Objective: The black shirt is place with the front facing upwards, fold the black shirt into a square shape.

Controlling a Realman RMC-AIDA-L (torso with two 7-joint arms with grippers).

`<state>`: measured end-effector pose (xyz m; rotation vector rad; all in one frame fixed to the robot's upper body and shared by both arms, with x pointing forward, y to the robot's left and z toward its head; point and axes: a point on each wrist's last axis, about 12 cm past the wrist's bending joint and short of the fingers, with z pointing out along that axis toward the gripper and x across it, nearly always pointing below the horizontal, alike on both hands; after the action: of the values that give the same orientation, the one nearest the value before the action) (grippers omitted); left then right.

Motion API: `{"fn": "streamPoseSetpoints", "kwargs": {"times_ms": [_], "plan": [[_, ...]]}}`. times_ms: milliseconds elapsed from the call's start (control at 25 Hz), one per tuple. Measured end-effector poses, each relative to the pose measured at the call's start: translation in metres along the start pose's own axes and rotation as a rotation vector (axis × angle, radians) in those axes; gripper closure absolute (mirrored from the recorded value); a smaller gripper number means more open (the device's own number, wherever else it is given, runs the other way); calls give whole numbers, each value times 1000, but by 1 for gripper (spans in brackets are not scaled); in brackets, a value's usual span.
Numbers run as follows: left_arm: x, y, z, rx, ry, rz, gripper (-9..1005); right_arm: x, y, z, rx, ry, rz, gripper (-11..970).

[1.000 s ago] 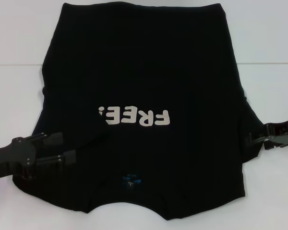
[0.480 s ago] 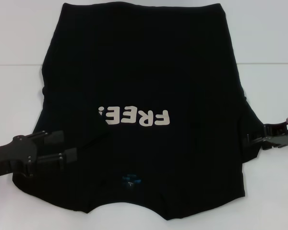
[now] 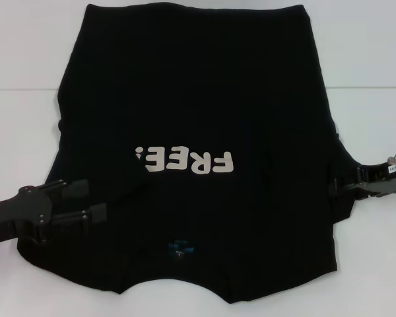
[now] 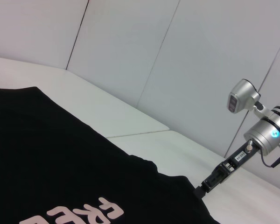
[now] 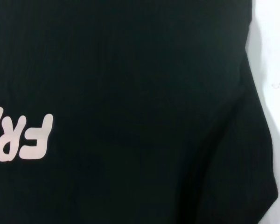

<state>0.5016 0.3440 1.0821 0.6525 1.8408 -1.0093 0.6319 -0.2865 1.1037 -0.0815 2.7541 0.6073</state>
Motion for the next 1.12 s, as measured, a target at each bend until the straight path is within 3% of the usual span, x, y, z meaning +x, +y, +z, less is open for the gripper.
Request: {"fn": "streamPoseSetpoints", "kwargs": {"times_ms": [680, 880, 1000, 1120], "plan": [[0, 0, 0, -1, 0, -1, 150, -5, -1, -2, 29, -24, -23, 319], [0, 0, 0, -1, 0, -1, 150, -6, 0, -1, 46, -22, -34, 558], [0, 0, 0, -1, 0, -1, 150, -6, 0, -1, 50, -25, -36, 773], [0, 0, 0, -1, 0, -1, 150, -7, 0, -1, 52, -27, -36, 877]]}}
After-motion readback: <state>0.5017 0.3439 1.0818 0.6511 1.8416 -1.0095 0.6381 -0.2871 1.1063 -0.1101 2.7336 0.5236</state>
